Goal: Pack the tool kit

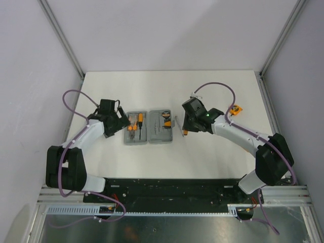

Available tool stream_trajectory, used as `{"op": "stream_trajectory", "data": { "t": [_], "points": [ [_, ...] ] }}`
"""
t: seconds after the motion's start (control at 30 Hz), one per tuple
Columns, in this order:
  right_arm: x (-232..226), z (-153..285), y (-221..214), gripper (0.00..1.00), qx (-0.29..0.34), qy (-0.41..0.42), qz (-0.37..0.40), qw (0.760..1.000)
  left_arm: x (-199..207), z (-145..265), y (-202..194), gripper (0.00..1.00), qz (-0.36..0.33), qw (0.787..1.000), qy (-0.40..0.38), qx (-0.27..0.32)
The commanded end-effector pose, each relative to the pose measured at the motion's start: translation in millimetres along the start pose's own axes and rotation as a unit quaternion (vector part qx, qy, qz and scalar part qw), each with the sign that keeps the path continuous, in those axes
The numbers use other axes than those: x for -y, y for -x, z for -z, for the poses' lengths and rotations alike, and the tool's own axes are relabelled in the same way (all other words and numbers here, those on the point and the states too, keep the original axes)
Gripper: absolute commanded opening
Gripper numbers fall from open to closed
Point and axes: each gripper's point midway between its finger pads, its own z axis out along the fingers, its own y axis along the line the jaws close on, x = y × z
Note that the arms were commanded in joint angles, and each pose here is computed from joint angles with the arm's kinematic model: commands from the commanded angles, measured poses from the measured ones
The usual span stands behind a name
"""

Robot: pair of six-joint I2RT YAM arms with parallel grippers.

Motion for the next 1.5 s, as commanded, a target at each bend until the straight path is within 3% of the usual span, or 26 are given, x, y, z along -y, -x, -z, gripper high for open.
{"op": "stream_trajectory", "data": {
  "t": [0.0,0.33,0.67,1.17,1.47],
  "points": [
    [-56.9,20.9,37.2,0.0,0.062,0.093,0.017,0.994,6.5,7.1,21.3,0.98,0.008,1.0,-0.016,0.023],
    [-136.6,-3.9,17.9,0.0,0.031,0.169,0.082,0.982,1.2,0.9,21.0,0.98,0.012,1.0,-0.013,0.01],
    [-207.4,-47.1,-9.9,0.0,-0.046,0.251,0.076,0.964,13.8,4.8,25.5,0.97,0.013,0.999,-0.043,0.002],
    [-211.9,-93.8,-49.8,0.0,-0.161,0.239,0.04,0.957,16.7,8.9,33.8,0.97,0.017,0.999,-0.046,0.014],
    [-200.0,-100.0,-49.3,0.0,-0.165,0.205,0.003,0.965,18.7,9.2,34.7,0.97,0.016,0.999,-0.049,0.014]
  ]
}}
